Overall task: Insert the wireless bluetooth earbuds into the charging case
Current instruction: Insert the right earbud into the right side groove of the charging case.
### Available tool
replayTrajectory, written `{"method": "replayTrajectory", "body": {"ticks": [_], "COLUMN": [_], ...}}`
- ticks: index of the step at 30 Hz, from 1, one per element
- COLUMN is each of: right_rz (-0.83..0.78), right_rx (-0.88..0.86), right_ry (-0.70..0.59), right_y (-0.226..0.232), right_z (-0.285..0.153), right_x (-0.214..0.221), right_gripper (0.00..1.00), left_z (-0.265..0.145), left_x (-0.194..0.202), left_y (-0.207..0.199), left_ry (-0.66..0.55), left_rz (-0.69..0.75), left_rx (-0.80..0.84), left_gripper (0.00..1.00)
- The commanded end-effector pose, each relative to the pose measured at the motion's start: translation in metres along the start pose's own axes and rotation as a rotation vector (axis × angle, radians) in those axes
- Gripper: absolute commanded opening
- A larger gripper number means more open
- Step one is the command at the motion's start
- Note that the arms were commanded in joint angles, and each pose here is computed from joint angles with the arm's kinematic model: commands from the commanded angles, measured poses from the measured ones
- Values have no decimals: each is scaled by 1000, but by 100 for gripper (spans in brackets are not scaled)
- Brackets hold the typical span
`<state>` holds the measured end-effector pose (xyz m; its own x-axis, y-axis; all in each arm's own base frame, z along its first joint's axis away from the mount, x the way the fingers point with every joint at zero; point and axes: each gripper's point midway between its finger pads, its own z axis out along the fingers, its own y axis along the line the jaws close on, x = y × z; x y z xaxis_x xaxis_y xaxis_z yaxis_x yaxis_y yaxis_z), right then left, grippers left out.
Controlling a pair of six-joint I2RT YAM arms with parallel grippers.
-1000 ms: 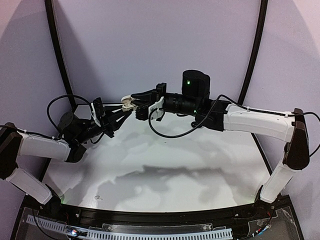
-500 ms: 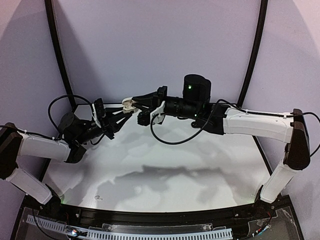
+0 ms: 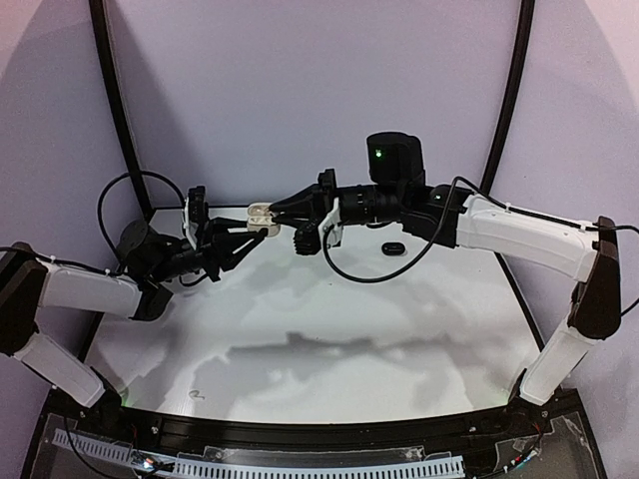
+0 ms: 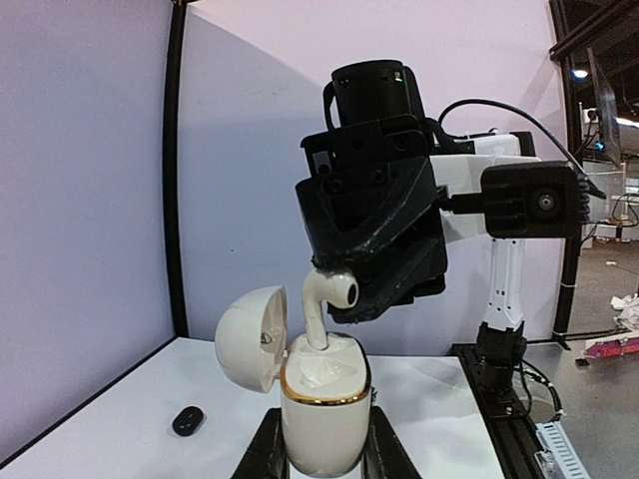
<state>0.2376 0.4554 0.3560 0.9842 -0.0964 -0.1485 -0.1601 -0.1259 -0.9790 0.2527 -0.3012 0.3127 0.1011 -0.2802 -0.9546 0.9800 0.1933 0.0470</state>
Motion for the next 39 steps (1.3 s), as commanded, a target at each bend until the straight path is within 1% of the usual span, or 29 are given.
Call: {"method": "replayTrajectory", "body": {"ticks": [1, 6, 10, 15, 19, 26, 28, 33, 37, 39], "right_rz": [36, 56, 104, 128, 101, 89, 70, -15, -65, -63], "right_rx": [-66, -71, -85, -91, -83, -151, -184, -277, -314, -313], "right_ry": [-22, -5, 18, 14, 33, 16, 34, 76, 123, 114], "right_y": [11, 14, 18, 25, 31, 39, 43, 58, 68, 70], "right_z": [-7, -3, 0, 4, 7, 1, 0, -1, -3, -3], "right_x": [-4, 2, 8, 9, 8, -2, -1, 5, 12, 9], "right_gripper": [0, 0, 0, 0, 0, 0, 0, 0, 0, 0], "left_z": [-11, -10, -11, -11, -12, -12, -12, -11, -11, -11], "left_x": [-91, -91, -91, -94, -94, -93, -93, -90, -89, -90], "left_y": [-37, -39, -39, -36, -35, -31, -30, -35, -35, -35], "left_ry": [-323, -328, -334, -351, -354, -339, -336, -322, -320, -322], "left_rz": [338, 432, 503, 546, 547, 525, 502, 496, 507, 512], "left_rx": [122, 113, 91, 57, 50, 33, 38, 75, 77, 73], "left_gripper": [1, 1, 1, 1, 1, 1, 1, 1, 1, 1]}}
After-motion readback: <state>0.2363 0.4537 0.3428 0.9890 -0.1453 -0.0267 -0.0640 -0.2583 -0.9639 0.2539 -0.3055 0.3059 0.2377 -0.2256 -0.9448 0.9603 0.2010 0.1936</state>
